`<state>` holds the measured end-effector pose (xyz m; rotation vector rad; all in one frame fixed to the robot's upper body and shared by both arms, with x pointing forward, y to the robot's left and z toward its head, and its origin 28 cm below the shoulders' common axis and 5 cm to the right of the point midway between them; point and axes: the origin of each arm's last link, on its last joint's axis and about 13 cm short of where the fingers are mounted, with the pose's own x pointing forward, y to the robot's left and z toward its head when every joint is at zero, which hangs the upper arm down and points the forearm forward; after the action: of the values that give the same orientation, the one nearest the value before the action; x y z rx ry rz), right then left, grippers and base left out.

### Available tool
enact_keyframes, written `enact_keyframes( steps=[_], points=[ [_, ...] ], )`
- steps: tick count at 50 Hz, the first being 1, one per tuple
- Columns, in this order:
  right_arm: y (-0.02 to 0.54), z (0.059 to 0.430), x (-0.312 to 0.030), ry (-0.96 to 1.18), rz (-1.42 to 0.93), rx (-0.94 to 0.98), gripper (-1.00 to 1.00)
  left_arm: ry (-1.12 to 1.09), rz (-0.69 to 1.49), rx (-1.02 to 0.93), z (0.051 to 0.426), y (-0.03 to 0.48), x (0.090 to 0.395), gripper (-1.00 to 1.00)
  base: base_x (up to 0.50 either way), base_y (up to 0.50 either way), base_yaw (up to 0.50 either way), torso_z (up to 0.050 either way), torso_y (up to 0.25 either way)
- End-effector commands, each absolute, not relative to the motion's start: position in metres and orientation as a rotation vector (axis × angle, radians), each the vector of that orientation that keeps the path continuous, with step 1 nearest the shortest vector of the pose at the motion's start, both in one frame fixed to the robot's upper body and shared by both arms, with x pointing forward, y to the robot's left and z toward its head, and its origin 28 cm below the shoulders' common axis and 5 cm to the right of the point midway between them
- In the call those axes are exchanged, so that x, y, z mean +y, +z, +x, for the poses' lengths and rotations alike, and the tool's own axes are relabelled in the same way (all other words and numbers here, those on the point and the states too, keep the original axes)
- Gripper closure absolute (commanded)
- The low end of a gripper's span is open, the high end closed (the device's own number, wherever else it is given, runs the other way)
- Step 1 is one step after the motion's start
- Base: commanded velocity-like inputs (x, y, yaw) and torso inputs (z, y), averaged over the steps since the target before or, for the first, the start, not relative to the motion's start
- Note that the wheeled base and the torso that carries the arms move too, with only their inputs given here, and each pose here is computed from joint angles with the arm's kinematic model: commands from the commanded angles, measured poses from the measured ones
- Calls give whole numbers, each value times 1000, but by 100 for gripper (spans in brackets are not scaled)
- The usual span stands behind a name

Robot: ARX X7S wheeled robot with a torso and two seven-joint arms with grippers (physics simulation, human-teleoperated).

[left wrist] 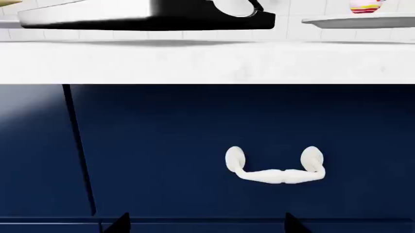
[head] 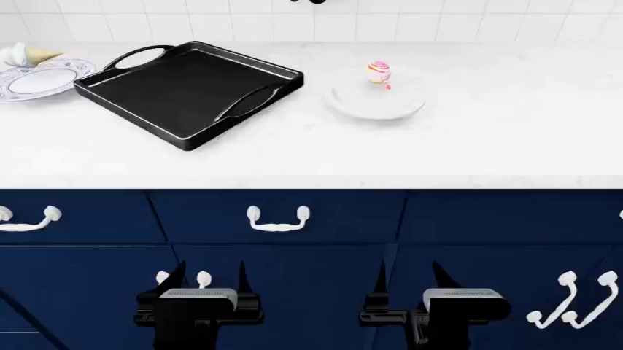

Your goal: Move the dessert items from the plate to the tray.

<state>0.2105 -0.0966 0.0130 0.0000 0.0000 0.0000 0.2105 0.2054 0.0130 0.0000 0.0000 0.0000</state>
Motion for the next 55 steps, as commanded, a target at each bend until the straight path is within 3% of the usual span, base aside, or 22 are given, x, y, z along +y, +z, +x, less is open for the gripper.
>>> enact_keyframes(
  steps=[1,25,32,43,47,55],
  points=[
    [14,211,-97,-9,0,-7,-100,-8,-9,7,211,12,206,-100,0,0,0,0,0],
    [18,203,-84,134,-141,-106,-100,-46,-27,10,209,4,207,-100,0,419,0,0,0],
    [31,200,-86,143,-122,-200,-100,-60,-74,-2,206,14,208,-100,0,500,0,47,0],
    [166,201,-105,203,-105,-447,-100,-162,30,-274,200,152,234,-100,124,480,0,50,0],
    [213,221,-116,266,-57,-324,-100,-183,81,-302,223,195,245,-100,375,95,0,50,0],
    [285,253,-147,222,-87,-141,-100,-254,62,-164,277,263,274,-100,0,0,0,50,0]
  ],
)
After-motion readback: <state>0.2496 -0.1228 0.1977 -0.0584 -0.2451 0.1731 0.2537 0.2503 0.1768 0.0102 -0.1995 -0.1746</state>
